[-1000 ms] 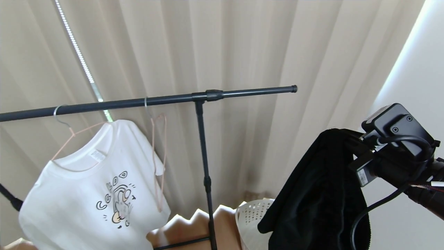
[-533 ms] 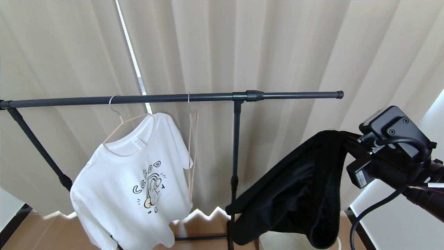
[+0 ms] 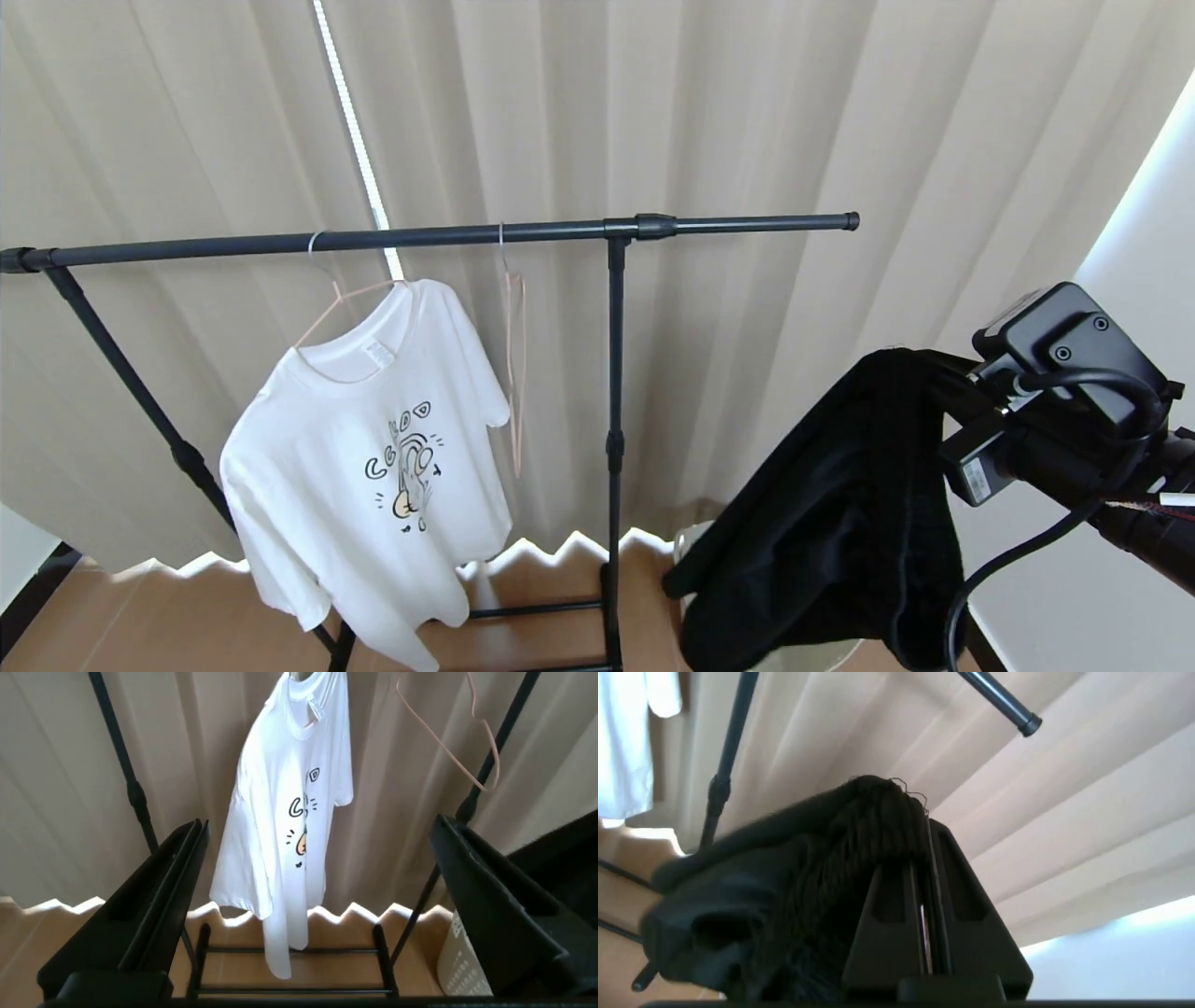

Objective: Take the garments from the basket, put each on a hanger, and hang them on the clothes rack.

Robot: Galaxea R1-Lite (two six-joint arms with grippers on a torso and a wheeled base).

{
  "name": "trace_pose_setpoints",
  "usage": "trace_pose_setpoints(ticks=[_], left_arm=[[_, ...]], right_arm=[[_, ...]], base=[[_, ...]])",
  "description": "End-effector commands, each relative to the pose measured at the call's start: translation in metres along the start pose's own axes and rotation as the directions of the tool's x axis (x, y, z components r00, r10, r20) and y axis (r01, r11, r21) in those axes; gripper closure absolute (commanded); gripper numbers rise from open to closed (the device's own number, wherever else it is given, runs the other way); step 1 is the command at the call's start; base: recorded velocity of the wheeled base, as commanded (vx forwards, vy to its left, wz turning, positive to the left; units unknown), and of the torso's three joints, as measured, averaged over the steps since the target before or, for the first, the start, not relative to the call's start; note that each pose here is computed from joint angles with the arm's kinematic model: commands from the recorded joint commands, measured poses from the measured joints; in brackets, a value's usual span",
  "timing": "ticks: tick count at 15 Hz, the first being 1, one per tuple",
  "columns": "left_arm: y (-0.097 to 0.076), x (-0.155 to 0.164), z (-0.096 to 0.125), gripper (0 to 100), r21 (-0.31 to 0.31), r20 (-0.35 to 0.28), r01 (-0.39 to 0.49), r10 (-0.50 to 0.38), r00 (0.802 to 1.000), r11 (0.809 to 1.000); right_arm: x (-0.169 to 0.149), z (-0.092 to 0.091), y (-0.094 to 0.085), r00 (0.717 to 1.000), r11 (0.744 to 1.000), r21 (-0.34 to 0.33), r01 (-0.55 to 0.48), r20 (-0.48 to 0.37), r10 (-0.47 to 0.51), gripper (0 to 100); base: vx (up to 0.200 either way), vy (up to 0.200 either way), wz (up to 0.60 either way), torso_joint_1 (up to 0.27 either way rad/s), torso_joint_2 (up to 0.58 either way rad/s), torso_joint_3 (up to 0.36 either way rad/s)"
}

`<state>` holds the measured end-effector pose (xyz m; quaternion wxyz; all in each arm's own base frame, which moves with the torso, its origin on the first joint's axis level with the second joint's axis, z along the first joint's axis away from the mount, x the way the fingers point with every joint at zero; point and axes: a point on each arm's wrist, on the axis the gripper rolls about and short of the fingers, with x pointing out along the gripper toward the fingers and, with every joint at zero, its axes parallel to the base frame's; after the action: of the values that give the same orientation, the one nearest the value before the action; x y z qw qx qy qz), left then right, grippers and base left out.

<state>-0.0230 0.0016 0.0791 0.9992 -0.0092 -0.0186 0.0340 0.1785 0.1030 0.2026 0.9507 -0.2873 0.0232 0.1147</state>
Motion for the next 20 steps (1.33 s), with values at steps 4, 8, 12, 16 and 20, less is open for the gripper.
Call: trace_pose_setpoints(ticks=[4, 8, 12, 16, 20], left_arm=[[0.0000, 0.0001, 0.0000, 0, 0.000, -0.001, -0.001, 0.001, 1.000, 1.000], [0.0000, 0.0001, 0.0002, 0, 0.000, 0.000, -0.001, 0.001, 1.000, 1.000], [0.0000, 0.0001, 0.0000, 0, 0.000, -0.001, -0.001, 0.001, 1.000, 1.000], [0.0000, 0.0001, 0.0002, 0, 0.000, 0.000, -0.002, 0.002, 1.000, 1.000], [0.0000, 0.0002, 0.0001, 0, 0.010, -0.003, 0.001, -0.001, 1.000, 1.000]], right_arm=[[0.0004, -0.0004, 0.0008, 1.000, 1.000, -0.002, -0.003, -0.002, 0.003, 100], [0.0001, -0.0003, 0.0003, 1.000, 1.000, -0.001, -0.001, -0.002, 0.001, 100], [0.0005, -0.0005, 0.0006, 1.000, 1.000, -0.002, -0.002, -0.003, 0.002, 100], [-0.0009, -0.0041, 0.0027, 1.000, 1.000, -0.006, -0.019, -0.007, 0.018, 100], [0.0068, -0.0072, 0.0087, 0.997, 0.998, 0.007, -0.062, -0.048, 0.062, 100]], base=[[0.000, 0.200, 0.00, -0.007, 0.00, 0.005], [0.000, 0.100, 0.00, 0.005, 0.00, 0.000], [0.000, 0.000, 0.00, 0.000, 0.00, 0.000], [0.000, 0.000, 0.00, 0.000, 0.00, 0.000], [0.000, 0.000, 0.00, 0.000, 0.00, 0.000]])
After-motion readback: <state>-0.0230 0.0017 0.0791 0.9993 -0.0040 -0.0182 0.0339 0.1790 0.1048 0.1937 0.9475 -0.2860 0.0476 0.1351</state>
